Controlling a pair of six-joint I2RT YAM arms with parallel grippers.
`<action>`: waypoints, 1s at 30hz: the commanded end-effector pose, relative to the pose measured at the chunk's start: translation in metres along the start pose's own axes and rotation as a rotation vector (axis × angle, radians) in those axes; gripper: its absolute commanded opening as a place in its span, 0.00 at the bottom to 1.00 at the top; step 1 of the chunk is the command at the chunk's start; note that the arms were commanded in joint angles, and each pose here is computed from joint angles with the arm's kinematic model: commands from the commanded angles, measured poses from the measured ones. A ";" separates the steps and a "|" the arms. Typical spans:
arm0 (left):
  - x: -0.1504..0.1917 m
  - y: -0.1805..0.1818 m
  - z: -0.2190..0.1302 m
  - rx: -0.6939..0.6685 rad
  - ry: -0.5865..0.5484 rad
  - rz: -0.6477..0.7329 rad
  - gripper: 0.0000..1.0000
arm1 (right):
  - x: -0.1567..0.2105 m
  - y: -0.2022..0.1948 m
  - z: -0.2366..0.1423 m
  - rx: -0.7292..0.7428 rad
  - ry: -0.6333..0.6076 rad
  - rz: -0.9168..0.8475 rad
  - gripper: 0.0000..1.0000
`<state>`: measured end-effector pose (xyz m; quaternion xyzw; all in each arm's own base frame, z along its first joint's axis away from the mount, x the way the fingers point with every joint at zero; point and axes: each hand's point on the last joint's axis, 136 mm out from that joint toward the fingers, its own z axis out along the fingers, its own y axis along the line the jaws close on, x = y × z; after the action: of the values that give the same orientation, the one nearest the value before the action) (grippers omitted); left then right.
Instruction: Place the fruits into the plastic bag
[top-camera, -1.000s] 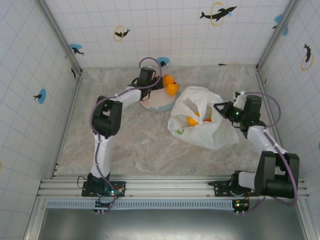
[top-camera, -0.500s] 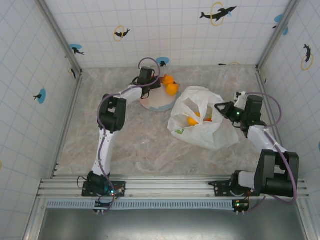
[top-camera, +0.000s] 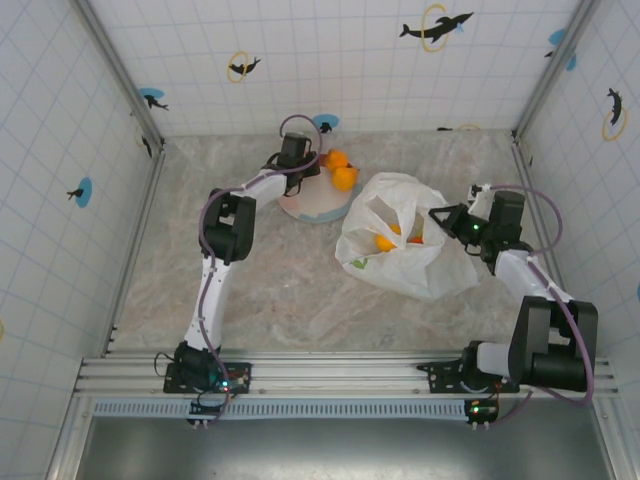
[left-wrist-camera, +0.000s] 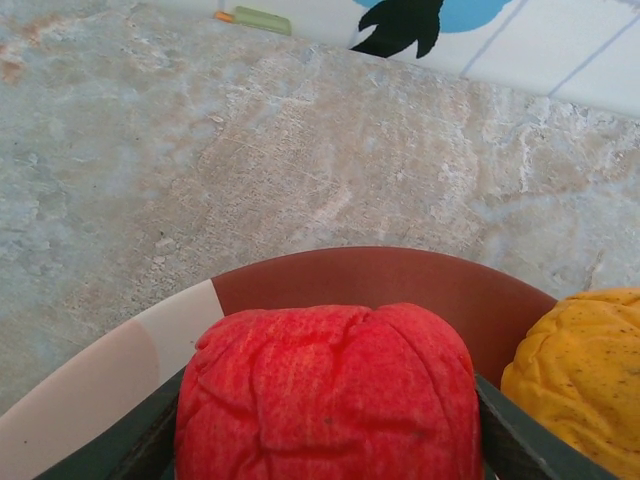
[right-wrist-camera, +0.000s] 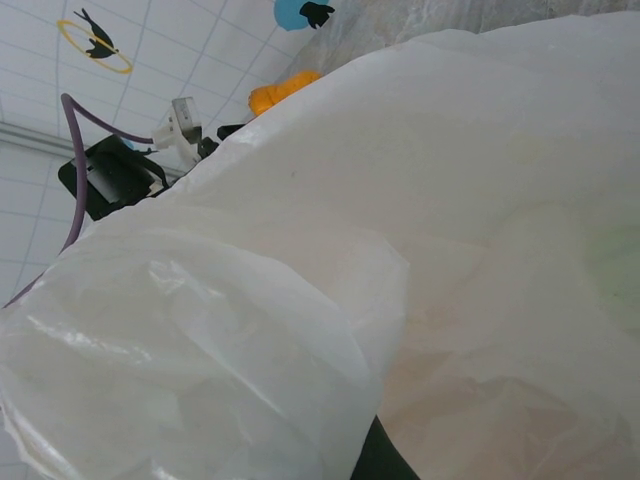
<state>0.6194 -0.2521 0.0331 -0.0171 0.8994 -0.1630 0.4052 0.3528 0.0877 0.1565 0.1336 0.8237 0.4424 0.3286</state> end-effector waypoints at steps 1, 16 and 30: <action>-0.015 -0.007 -0.008 0.025 -0.011 0.007 0.52 | -0.004 0.002 0.000 -0.011 0.002 -0.012 0.01; -0.002 -0.069 -0.190 0.282 -0.108 0.040 0.43 | -0.010 0.007 -0.003 -0.006 -0.018 -0.021 0.01; 0.178 -0.140 -0.294 0.527 0.193 0.261 0.44 | -0.014 0.009 -0.004 -0.004 -0.032 -0.030 0.01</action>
<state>0.2827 -0.3243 0.1353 0.1994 0.8553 -0.3343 0.3418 0.3524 0.0867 0.1534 0.1374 0.8264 0.4385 0.3254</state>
